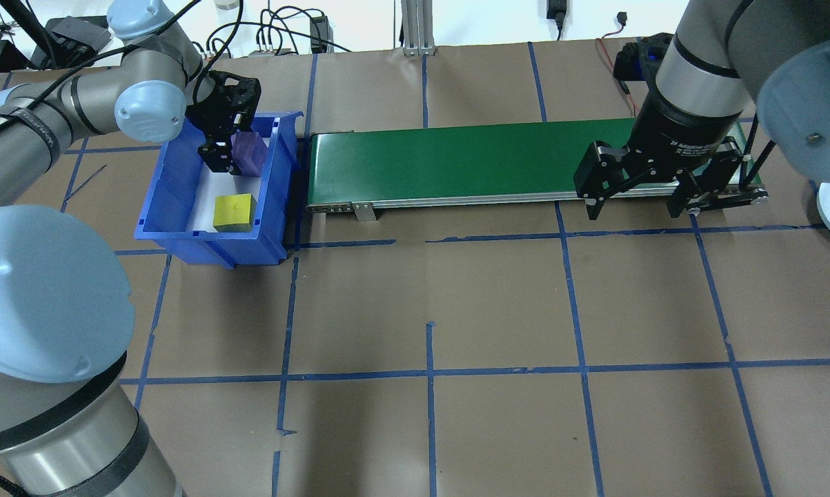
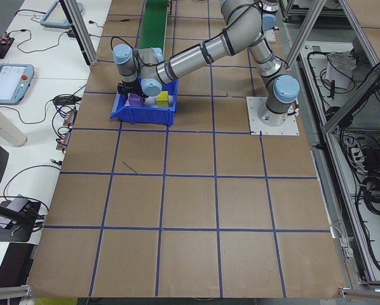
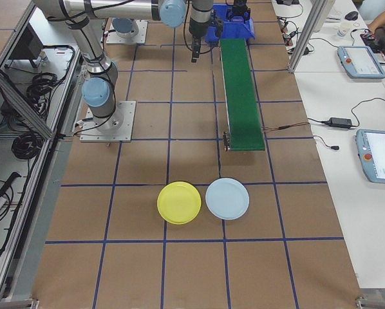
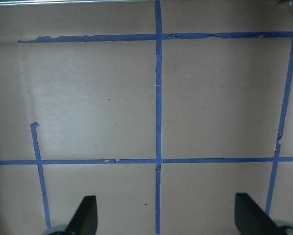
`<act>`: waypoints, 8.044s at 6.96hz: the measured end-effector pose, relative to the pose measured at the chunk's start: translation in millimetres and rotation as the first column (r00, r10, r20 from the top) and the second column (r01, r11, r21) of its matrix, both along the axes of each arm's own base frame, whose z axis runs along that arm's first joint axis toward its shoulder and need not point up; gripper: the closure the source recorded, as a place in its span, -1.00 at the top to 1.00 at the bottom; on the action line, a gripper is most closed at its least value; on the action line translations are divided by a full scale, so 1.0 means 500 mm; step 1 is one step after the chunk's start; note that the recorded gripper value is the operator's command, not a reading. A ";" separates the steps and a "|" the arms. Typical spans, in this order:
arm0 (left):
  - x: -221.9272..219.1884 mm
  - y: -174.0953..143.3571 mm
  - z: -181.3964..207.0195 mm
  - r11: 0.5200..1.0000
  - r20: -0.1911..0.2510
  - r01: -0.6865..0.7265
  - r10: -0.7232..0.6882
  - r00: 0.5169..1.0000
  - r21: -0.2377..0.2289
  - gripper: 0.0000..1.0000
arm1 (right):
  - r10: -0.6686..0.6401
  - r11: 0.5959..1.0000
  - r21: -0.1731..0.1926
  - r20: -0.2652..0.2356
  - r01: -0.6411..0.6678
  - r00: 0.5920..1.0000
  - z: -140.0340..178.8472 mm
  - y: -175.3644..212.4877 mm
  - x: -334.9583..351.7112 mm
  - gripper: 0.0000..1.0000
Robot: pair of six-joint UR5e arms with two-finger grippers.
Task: Move block left to right into plate
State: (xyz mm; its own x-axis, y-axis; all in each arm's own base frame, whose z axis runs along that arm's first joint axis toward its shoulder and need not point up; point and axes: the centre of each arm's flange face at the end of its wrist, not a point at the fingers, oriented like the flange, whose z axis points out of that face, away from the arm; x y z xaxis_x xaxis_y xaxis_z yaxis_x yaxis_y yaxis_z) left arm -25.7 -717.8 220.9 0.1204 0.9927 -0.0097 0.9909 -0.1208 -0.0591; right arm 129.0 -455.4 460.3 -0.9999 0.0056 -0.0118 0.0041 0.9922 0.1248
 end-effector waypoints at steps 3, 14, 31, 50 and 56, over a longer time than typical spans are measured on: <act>-0.009 0.007 0.031 1.000 0.009 0.002 -0.002 1.000 -0.024 -0.41 | -0.002 1.000 0.000 0.000 0.002 1.000 0.000 0.000 0.001 1.00; -0.363 0.068 0.147 0.999 -0.006 -0.053 0.053 0.999 -0.004 -0.31 | -0.006 1.000 0.004 0.010 0.006 1.000 0.001 0.001 -0.001 1.00; 0.067 0.186 0.151 0.625 -0.051 -0.758 0.777 0.628 0.186 0.86 | 0.080 0.979 -0.190 0.041 -0.071 0.996 -0.209 -0.392 -0.038 1.00; 0.053 0.205 0.014 -0.179 0.218 -0.953 0.968 -0.126 0.246 0.92 | 0.008 0.985 -0.172 0.197 0.026 0.980 -0.326 -0.437 -0.010 0.99; 0.054 0.216 -0.012 -0.097 0.220 -0.962 0.975 -0.040 0.256 -0.24 | -0.052 0.985 -0.153 0.198 0.083 0.979 -0.340 -0.443 -0.010 0.99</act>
